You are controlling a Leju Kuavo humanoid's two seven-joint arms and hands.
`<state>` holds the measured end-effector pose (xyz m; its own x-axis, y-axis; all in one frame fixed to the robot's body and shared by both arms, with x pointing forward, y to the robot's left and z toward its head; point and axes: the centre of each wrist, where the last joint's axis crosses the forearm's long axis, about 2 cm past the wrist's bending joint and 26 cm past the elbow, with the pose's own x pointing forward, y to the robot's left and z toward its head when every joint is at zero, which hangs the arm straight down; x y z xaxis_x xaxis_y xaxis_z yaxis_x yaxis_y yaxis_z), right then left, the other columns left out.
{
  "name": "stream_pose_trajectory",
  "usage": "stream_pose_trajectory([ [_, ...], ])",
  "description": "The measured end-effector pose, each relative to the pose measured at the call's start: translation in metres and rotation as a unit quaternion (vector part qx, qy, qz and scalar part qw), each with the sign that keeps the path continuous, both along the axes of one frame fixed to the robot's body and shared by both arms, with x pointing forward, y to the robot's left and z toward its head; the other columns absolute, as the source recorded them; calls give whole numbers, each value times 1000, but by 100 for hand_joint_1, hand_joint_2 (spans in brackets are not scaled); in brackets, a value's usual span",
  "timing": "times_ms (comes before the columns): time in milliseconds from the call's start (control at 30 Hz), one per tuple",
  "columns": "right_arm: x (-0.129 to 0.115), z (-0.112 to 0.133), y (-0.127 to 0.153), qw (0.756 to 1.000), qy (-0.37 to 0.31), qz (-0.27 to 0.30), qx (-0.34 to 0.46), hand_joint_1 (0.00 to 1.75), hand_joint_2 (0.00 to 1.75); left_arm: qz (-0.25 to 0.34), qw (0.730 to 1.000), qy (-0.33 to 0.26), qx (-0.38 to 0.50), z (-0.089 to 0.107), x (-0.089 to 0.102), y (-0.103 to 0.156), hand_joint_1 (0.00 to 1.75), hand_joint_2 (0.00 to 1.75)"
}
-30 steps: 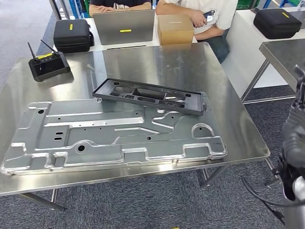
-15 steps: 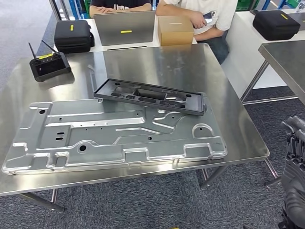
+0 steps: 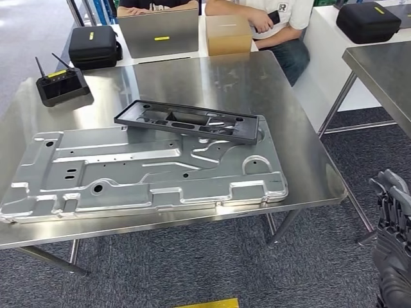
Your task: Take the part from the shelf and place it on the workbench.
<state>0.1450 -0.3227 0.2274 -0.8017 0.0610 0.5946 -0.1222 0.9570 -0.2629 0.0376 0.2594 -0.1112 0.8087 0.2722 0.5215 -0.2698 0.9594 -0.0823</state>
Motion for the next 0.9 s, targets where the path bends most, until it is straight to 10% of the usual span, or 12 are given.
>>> stream_pose_trajectory([
  [900, -6, -30, 12, 994, 99, 27, 37, 0, 0, 0, 1000, -6, 8, 0, 2, 6, 0, 0],
])
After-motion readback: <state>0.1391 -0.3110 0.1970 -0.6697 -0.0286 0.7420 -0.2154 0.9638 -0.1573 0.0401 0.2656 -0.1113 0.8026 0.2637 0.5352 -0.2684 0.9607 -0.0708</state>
